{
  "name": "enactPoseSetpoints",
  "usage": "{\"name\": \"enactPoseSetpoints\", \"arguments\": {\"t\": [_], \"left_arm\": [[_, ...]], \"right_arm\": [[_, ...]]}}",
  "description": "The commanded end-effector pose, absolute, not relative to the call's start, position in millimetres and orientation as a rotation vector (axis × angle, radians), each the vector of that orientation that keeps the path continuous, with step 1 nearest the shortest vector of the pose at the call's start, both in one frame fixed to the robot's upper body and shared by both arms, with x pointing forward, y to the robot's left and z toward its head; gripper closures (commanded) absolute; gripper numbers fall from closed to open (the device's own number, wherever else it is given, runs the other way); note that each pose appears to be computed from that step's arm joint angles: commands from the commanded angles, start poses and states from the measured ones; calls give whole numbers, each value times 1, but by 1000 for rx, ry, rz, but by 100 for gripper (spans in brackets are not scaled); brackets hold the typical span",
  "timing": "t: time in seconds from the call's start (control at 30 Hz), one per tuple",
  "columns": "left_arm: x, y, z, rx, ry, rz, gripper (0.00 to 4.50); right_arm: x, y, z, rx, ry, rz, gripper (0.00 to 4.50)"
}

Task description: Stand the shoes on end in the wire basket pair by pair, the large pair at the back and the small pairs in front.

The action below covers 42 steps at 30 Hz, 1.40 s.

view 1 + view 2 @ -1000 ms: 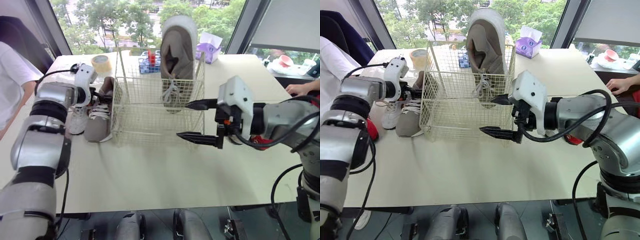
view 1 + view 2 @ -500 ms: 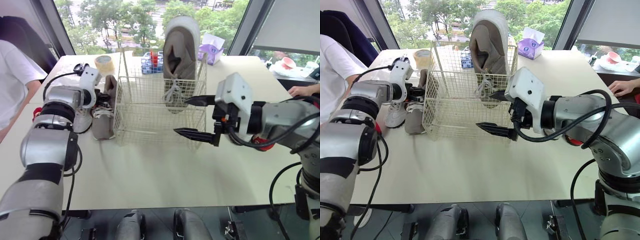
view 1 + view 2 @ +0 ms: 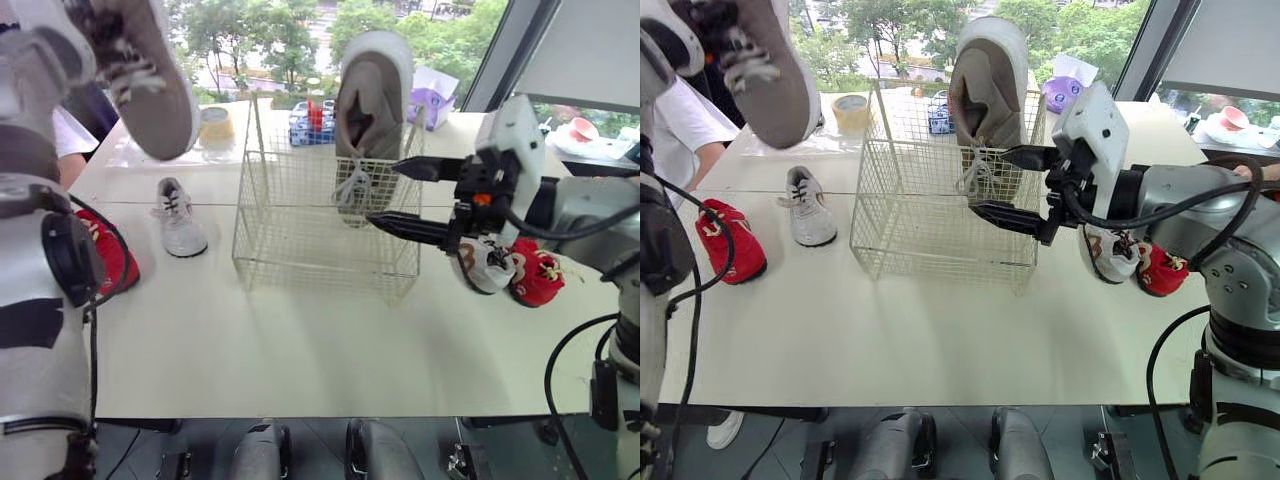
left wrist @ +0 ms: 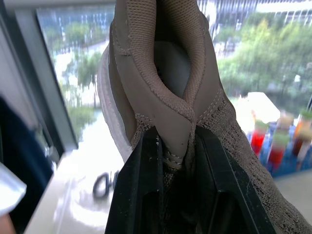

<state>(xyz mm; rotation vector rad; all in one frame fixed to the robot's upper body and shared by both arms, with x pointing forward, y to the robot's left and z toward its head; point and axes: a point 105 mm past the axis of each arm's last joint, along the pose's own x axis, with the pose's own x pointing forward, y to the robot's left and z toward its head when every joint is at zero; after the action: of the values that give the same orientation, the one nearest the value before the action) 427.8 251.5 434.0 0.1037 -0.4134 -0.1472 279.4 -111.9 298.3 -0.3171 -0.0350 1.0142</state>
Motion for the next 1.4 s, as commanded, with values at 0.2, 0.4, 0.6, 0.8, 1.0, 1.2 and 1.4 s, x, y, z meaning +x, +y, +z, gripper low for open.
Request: {"name": "enactPoseSetpoints", "arguments": {"t": [0.2,0.4,0.6,0.8,1.0,1.2,1.4], "left_arm": [[375,153,498,266,-1036,-256,423],[372,118,483,316,-1134,-243,423],[388,98,449,303,-1095,-266,423],[392,90,426,344,-1072,-275,423],[397,91,388,376,-994,-290,423],[398,96,355,339,-888,-290,423],[396,100,335,303,-789,-302,373]], "right_arm": [[284,-120,316,-339,-108,955,0],[283,-128,317,-340,-113,904,0],[283,-129,319,-334,-125,886,0],[282,-131,318,-334,-117,872,0],[284,-126,317,-327,-123,883,0],[288,-125,317,-324,-124,888,0],[292,-123,316,-321,-126,901,0]]}}
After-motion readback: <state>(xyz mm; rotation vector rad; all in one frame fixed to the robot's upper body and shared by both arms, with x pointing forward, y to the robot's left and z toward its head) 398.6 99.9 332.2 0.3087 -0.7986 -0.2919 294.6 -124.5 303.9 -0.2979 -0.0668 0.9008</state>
